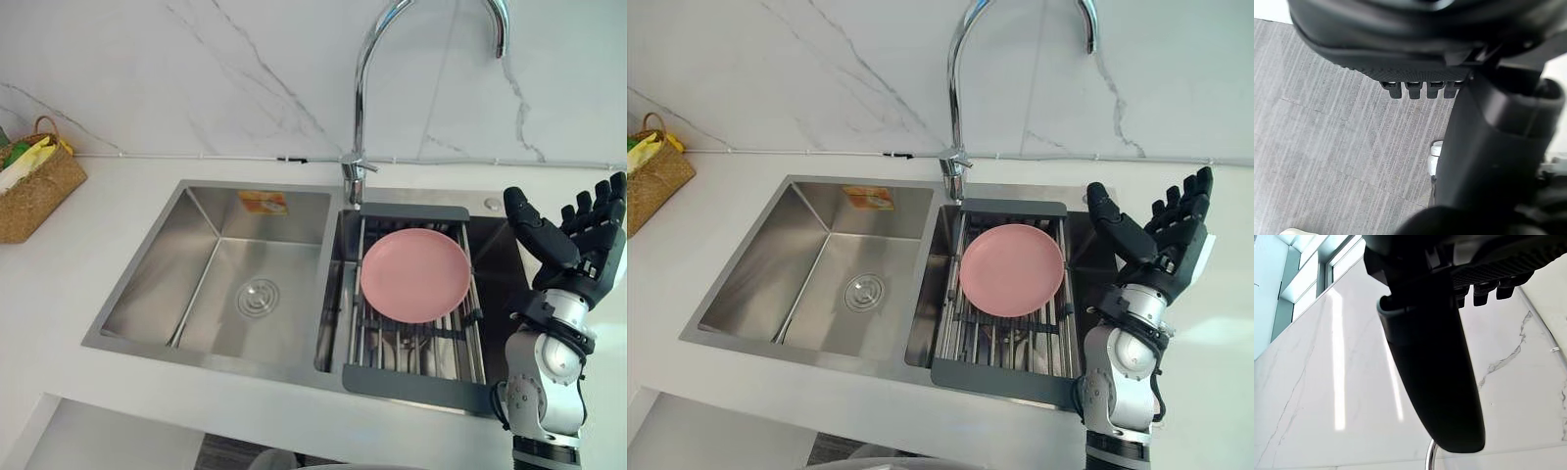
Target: Walk over to the sink, pick up the cup, carry it to the dishwasher, place the cup inside the dishwasher, then close the dishwasher door
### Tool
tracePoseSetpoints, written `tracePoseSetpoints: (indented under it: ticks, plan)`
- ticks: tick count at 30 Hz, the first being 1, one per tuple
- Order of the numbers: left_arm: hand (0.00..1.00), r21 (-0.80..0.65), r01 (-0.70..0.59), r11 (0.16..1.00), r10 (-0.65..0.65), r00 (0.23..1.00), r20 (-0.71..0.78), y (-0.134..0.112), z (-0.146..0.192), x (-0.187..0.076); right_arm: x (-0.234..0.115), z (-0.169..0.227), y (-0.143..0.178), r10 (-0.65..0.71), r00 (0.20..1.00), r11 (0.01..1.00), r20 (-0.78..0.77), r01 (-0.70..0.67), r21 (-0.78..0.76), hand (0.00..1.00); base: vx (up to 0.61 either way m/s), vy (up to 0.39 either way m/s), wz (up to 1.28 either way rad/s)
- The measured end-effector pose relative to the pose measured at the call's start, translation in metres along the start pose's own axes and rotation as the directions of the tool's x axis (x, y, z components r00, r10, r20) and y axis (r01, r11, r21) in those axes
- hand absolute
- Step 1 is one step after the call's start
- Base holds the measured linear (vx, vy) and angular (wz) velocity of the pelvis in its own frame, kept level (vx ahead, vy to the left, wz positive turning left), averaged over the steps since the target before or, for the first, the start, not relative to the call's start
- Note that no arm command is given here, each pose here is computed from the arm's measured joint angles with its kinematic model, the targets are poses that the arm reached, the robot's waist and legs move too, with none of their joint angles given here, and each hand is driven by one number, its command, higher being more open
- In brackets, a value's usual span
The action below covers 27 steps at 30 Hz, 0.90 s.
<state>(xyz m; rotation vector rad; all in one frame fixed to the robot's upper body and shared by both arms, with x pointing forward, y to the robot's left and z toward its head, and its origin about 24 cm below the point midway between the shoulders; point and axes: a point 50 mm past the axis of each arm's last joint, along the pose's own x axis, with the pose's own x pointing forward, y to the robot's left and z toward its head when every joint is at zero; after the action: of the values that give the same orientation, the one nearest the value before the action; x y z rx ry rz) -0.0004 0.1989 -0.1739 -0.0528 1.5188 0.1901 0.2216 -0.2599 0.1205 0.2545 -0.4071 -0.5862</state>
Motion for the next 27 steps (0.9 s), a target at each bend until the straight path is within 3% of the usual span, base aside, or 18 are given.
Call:
tracePoseSetpoints:
  ticks: [7,12,19,27]
  plan:
    - [1.00,0.035,-0.017,0.999,0.018,1.000,-0.011,0.008,-0.004,-0.001,-0.004,-0.003,0.000,0.091,0.996,0.996,-0.022,-0.092,-0.006,1.00,-0.01,-0.007,-0.17]
    - [1.00,0.065,-0.029,0.997,0.031,0.999,-0.022,0.012,-0.007,-0.001,-0.004,-0.006,0.004,0.250,0.966,0.966,-0.074,-0.254,-0.051,1.00,-0.01,-0.001,-0.20]
    - [1.00,0.086,-0.044,0.995,0.047,0.998,-0.034,0.022,-0.010,-0.002,-0.007,-0.016,0.016,0.522,0.818,0.823,-0.244,-0.558,-0.111,1.00,-0.02,-0.003,-0.18]
    - [1.00,0.113,-0.051,0.992,0.057,0.997,-0.049,0.034,-0.014,-0.004,-0.017,-0.036,0.012,0.592,0.696,0.708,-0.406,-0.690,-0.150,1.00,-0.02,0.001,-0.11]
